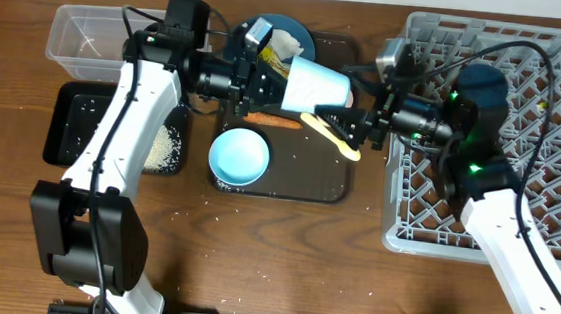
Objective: Sort waste into correct bins and load items into the dishwasher rack
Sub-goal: 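Hand the light-blue cup from the left gripper to the right gripper, then place the light-blue cup upside down in the dish rack with the right gripper, then grasp the pink cup with the left gripper and lift it, then hand the pink cup from the left gripper to the right gripper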
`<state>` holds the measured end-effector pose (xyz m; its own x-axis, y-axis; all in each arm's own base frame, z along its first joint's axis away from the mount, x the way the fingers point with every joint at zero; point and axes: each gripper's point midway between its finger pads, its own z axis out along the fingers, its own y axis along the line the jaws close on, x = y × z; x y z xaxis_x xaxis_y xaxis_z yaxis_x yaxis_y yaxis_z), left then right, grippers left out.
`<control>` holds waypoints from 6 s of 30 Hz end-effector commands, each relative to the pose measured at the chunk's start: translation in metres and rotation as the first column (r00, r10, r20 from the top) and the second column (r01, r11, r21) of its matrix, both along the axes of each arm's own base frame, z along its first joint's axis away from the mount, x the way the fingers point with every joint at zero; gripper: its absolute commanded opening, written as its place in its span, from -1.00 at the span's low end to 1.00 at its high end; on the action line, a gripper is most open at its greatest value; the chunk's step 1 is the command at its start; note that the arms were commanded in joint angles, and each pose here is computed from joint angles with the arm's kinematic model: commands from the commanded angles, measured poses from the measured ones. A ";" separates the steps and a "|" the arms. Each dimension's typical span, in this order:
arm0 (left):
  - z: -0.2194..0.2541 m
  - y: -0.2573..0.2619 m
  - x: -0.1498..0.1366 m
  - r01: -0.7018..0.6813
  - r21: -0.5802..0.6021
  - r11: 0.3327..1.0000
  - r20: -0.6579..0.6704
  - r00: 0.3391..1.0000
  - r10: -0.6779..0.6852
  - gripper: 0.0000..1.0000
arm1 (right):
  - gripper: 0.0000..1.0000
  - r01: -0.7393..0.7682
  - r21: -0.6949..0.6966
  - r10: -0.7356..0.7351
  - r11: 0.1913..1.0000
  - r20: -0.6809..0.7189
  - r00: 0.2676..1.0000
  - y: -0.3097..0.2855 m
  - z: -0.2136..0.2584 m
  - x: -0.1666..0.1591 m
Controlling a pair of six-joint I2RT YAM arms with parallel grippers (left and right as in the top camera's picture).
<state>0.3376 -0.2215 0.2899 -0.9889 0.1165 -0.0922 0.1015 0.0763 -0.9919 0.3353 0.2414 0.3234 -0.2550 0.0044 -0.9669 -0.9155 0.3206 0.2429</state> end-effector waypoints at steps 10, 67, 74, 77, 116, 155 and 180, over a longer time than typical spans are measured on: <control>0.010 -0.005 -0.006 0.031 -0.038 0.999 0.018 0.999 -0.030 -0.67 | 0.19 -0.067 0.034 0.066 0.997 0.006 0.998 0.009 0.013 -0.010; -0.147 0.103 0.048 -0.324 0.845 0.426 0.243 0.942 0.233 -0.17 | -0.14 0.451 -0.819 -0.931 0.355 -0.265 0.252 -0.220 -0.132 -0.012; -0.149 0.107 0.045 -0.317 0.858 0.403 0.239 0.943 0.234 -0.18 | -0.18 0.288 -0.893 -0.931 0.347 -0.291 0.219 -0.217 -0.172 -0.021; -0.149 0.107 0.045 -0.317 0.858 0.404 0.238 0.943 0.234 -0.17 | -0.21 0.243 -0.909 -0.934 0.340 -0.294 0.204 -0.218 -0.184 -0.023; -0.174 -0.022 0.116 -0.607 0.720 0.335 0.579 0.793 0.190 0.42 | 0.99 0.502 -0.787 -0.925 0.360 -0.231 0.301 -0.217 -0.064 -0.018; -0.164 -0.042 0.100 -0.457 0.673 0.581 0.395 0.887 0.240 -0.88 | 0.98 0.541 -0.722 -0.893 0.431 -0.257 0.369 -0.204 -0.050 -0.007; 0.002 0.029 0.019 -0.073 -0.036 0.997 -0.031 0.997 0.072 -0.88 | 0.98 0.025 -0.288 -0.059 0.957 -0.109 0.992 -0.022 0.020 -0.016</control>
<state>0.3608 -0.1906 0.2822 -0.9969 0.0164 -0.0772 0.0785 0.1054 -0.9913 0.3309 0.2050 0.3450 -0.4274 -0.2165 -0.8778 -0.8156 0.5112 0.2711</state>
